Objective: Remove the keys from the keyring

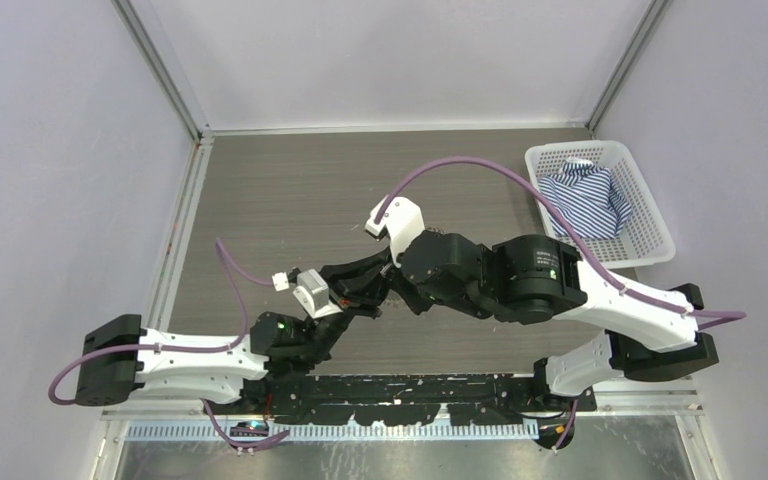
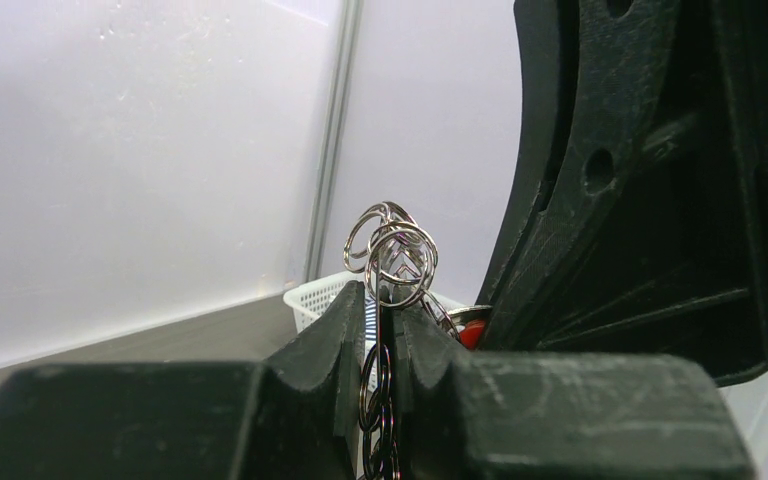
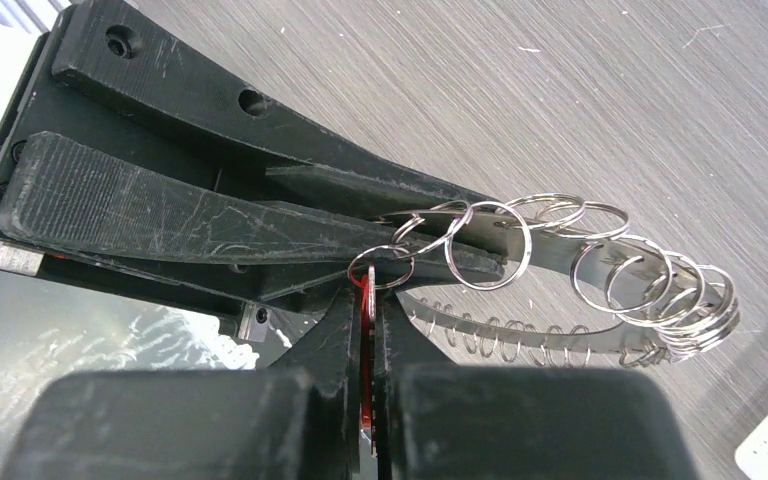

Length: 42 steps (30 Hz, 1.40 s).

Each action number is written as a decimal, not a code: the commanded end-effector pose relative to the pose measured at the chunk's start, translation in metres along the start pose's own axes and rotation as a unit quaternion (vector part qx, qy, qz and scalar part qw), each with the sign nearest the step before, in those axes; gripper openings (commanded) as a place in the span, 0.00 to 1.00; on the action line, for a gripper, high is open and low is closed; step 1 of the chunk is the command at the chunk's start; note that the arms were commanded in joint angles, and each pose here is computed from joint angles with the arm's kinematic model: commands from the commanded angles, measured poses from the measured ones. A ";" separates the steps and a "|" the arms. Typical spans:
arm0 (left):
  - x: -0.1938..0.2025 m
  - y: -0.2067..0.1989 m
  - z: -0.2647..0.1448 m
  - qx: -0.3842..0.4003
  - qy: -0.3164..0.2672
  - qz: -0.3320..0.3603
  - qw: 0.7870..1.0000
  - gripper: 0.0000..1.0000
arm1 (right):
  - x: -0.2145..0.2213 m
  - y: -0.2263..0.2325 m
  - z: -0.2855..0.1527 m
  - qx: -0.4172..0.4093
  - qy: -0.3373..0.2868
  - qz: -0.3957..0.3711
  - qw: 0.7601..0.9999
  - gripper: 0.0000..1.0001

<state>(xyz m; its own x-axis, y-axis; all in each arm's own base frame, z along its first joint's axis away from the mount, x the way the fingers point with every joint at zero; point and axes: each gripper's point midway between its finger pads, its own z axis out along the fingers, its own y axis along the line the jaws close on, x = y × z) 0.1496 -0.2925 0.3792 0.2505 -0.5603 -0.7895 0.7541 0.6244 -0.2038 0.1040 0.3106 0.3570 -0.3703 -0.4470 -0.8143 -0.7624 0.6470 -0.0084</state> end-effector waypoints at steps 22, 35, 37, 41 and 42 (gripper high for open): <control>-0.045 0.038 0.008 -0.088 -0.071 0.013 0.994 0.00 | 0.020 -0.012 -0.019 0.036 0.072 -0.059 0.995 0.01; -0.008 0.043 0.015 -0.125 0.002 0.032 0.992 0.19 | 0.001 -0.029 -0.023 0.076 0.057 -0.108 0.990 0.01; -0.004 0.036 0.012 -0.098 0.014 0.030 0.995 0.33 | 0.000 -0.031 -0.025 0.078 0.052 -0.106 0.990 0.01; 0.005 0.017 0.006 -0.033 0.045 0.029 0.998 0.43 | 0.000 -0.030 -0.028 0.060 0.042 -0.091 0.993 0.01; 0.007 0.012 0.004 -0.017 0.053 0.030 0.998 0.44 | 0.000 -0.030 -0.029 0.056 0.040 -0.088 0.994 0.01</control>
<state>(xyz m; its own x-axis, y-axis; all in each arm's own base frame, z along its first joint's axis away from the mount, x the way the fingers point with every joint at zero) 0.1751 -0.2904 0.3605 0.2584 -0.4269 -0.8666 0.6487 0.7414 -0.1718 0.1197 0.2852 0.3609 -0.2906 -0.6394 -0.7119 -0.7266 0.6315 -0.2707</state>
